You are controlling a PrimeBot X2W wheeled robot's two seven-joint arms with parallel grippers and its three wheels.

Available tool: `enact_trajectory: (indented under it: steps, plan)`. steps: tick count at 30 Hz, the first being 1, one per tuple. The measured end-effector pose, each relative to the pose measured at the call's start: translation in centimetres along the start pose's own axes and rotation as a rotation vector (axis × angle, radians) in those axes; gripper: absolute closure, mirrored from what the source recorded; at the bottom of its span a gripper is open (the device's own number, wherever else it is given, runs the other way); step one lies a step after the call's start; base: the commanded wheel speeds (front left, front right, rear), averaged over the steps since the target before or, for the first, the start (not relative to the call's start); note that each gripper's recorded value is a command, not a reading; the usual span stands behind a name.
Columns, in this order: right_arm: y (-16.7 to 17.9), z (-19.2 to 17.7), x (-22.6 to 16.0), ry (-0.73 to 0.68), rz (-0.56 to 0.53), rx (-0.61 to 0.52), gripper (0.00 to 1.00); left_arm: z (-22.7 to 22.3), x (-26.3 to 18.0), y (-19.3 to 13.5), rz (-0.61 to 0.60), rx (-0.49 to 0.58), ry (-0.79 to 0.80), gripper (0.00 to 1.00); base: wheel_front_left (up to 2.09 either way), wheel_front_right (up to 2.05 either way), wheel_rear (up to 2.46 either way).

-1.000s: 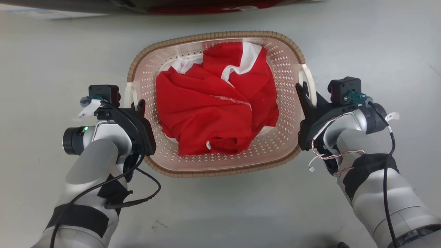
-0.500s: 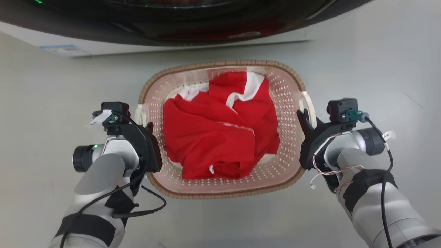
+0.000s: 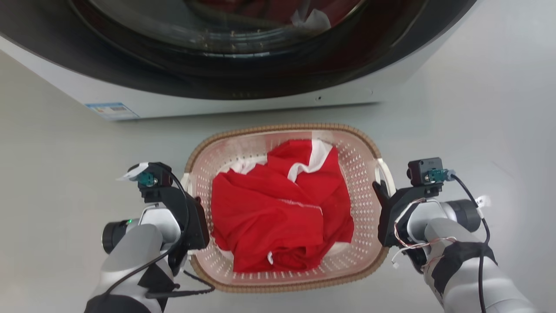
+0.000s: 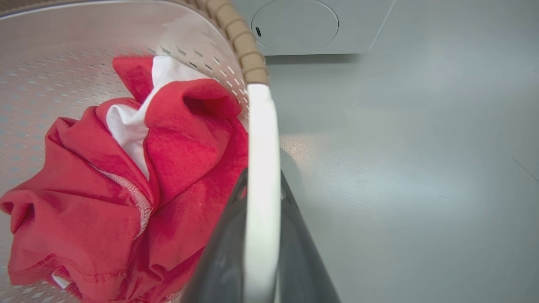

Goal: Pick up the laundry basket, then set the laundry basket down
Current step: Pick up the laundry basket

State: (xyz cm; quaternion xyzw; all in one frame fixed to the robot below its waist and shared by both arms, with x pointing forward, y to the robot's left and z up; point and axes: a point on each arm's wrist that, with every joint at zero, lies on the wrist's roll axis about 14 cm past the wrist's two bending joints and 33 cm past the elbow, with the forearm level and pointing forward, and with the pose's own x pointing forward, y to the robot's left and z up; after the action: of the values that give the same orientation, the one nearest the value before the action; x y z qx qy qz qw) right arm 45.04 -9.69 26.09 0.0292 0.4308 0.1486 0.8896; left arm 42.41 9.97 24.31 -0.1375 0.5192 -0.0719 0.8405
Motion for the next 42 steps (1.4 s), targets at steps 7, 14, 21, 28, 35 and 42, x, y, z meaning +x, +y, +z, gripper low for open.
enact_trajectory:
  steps: [7, 14, 21, 28, 35, 42]
  plan:
    - [0.8, -0.2, -2.4, 0.021, 0.001, 0.006, 1.0, -0.7, -2.4, -0.5, -0.005, -0.01, 0.015, 1.0, 0.0, 0.0, 0.0]
    - [1.5, -0.7, -4.8, 0.041, 0.0, 0.024, 1.0, -1.2, -4.7, -1.1, -0.013, -0.009, 0.028, 1.0, 0.0, 0.0, 0.0]
    - [2.5, -0.9, -7.1, 0.051, 0.01, 0.033, 1.0, -1.9, -7.0, -1.7, -0.023, -0.005, 0.038, 1.0, 0.0, 0.0, 0.0]
    - [3.3, -1.1, -9.2, 0.055, 0.017, 0.042, 1.0, -2.7, -8.9, -2.1, -0.032, -0.013, 0.042, 1.0, 0.0, 0.0, 0.0]
    - [3.8, -1.7, -10.9, 0.061, 0.022, 0.061, 1.0, -3.7, -10.5, -2.4, -0.036, -0.009, 0.049, 1.0, 0.0, 0.0, 0.0]
    - [4.2, -2.0, -12.0, 0.065, 0.024, 0.066, 1.0, -4.4, -11.4, -2.5, -0.037, -0.011, 0.051, 1.0, 0.0, 0.0, 0.0]
